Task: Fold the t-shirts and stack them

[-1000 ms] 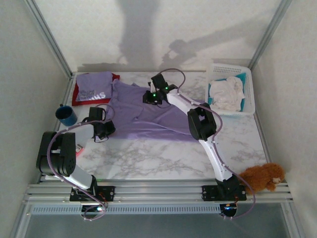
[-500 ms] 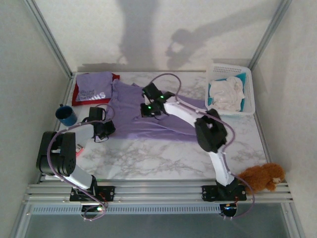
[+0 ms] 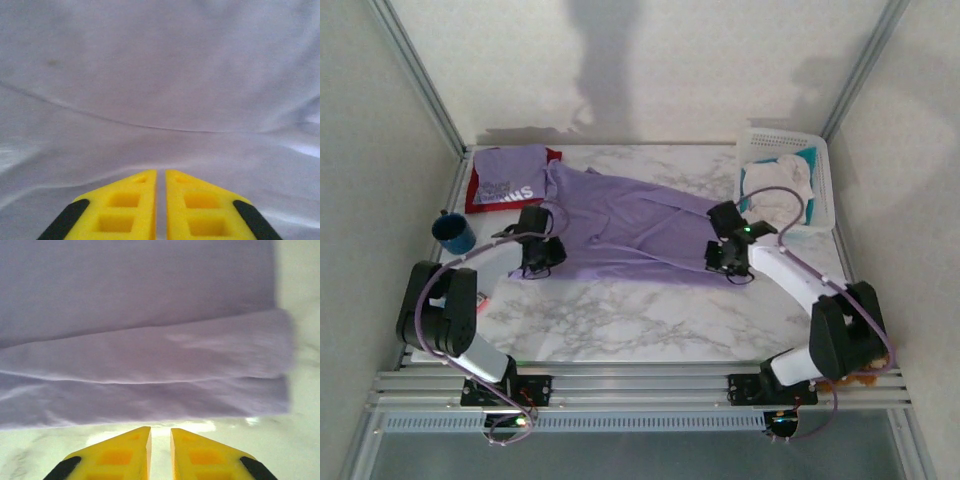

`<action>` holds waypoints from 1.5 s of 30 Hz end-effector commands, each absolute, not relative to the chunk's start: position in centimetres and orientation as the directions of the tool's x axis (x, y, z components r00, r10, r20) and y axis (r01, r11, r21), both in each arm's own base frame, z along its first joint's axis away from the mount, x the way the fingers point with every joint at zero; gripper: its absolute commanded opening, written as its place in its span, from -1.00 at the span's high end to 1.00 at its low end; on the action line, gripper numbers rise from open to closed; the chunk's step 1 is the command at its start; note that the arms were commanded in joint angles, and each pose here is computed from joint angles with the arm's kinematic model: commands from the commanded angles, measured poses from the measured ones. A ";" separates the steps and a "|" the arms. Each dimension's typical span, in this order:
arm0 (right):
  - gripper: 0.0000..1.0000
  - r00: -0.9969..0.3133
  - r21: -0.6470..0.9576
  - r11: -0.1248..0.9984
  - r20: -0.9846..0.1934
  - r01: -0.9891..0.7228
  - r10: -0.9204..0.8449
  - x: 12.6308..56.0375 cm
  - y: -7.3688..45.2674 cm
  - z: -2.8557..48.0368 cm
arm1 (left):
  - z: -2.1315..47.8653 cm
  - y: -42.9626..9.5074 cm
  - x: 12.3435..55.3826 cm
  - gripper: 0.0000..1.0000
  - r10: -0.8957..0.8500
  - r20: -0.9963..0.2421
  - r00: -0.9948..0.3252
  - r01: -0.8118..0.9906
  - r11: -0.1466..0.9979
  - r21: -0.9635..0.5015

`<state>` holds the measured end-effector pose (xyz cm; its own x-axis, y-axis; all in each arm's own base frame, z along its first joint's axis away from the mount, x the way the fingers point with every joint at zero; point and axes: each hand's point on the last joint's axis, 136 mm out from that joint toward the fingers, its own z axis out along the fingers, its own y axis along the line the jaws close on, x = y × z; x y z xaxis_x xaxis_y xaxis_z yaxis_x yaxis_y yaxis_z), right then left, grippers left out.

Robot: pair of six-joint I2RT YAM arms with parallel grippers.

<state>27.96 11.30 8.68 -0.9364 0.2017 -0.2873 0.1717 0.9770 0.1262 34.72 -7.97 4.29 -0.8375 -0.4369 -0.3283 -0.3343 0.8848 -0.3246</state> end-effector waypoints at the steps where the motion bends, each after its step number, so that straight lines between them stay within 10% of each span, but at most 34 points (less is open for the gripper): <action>1: 0.62 -0.918 0.111 0.959 -0.278 0.261 0.282 27.1 7.6 8.1 | 6.5 -9.7 35.7 0.74 -0.401 -0.378 -0.835 -0.313 0.910 -0.272; 18: 0.69 -0.889 0.200 0.928 -0.281 0.313 0.361 27.9 5.7 7.9 | 3.5 -37.0 33.5 1.00 -0.002 -0.244 -0.970 0.133 0.834 -0.536; 45: 1.00 -0.879 0.496 0.813 -0.180 0.307 0.442 29.6 10.6 3.3 | 1.9 -41.2 35.8 1.00 0.071 -0.264 -0.962 0.197 0.849 -0.490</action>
